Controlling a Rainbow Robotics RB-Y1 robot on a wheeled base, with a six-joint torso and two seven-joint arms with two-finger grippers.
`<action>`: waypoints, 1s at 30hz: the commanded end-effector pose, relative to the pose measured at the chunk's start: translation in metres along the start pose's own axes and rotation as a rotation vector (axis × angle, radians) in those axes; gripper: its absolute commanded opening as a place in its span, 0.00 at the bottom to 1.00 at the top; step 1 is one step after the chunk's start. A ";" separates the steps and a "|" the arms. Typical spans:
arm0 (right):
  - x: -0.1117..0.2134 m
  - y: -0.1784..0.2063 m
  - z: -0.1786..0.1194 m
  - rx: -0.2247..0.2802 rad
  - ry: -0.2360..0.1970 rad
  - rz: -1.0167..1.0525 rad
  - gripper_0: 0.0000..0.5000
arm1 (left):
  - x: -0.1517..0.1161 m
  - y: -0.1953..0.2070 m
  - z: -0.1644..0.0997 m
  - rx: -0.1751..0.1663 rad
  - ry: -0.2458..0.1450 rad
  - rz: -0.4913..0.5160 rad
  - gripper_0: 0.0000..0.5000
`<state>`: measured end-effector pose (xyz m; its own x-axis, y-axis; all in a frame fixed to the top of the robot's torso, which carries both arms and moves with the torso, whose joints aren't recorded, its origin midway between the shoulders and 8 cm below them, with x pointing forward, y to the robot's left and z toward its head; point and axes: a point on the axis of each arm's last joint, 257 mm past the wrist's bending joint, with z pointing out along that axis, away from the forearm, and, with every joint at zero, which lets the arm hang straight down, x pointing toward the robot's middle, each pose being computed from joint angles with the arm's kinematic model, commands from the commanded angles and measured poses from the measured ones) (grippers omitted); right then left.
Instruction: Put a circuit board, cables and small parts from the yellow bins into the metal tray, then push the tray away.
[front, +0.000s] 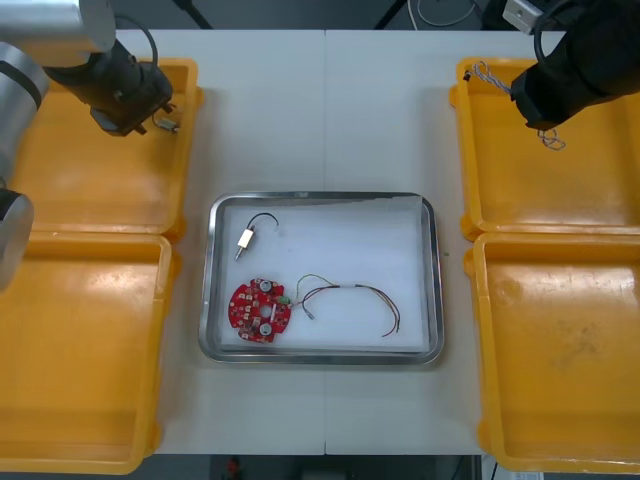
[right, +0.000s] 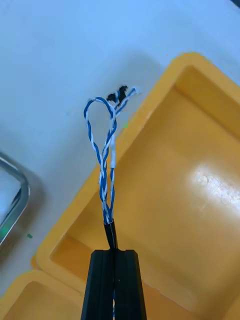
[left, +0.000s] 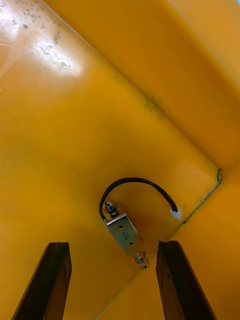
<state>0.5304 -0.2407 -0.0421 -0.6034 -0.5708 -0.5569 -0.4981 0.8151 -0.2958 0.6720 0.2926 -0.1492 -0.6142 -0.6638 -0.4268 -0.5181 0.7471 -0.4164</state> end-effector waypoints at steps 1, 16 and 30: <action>0.004 0.025 -0.018 0.000 -0.028 -0.202 0.00 | -0.007 -0.038 -0.005 0.040 -0.064 -0.060 1.00; 0.013 0.153 -0.009 -0.184 -0.019 -0.577 0.00 | 0.001 -0.033 0.012 0.028 -0.083 -0.061 1.00; -0.007 0.239 0.047 -0.145 -0.102 -0.796 0.00 | 0.002 -0.024 0.018 0.015 -0.079 -0.069 1.00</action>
<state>0.4542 -0.0593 -0.1298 -0.0546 -0.9436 -0.3266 -0.8276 0.2257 -0.5140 0.6850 0.2899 -0.1722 -0.5493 -0.7015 -0.4541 -0.5524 0.7126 -0.4326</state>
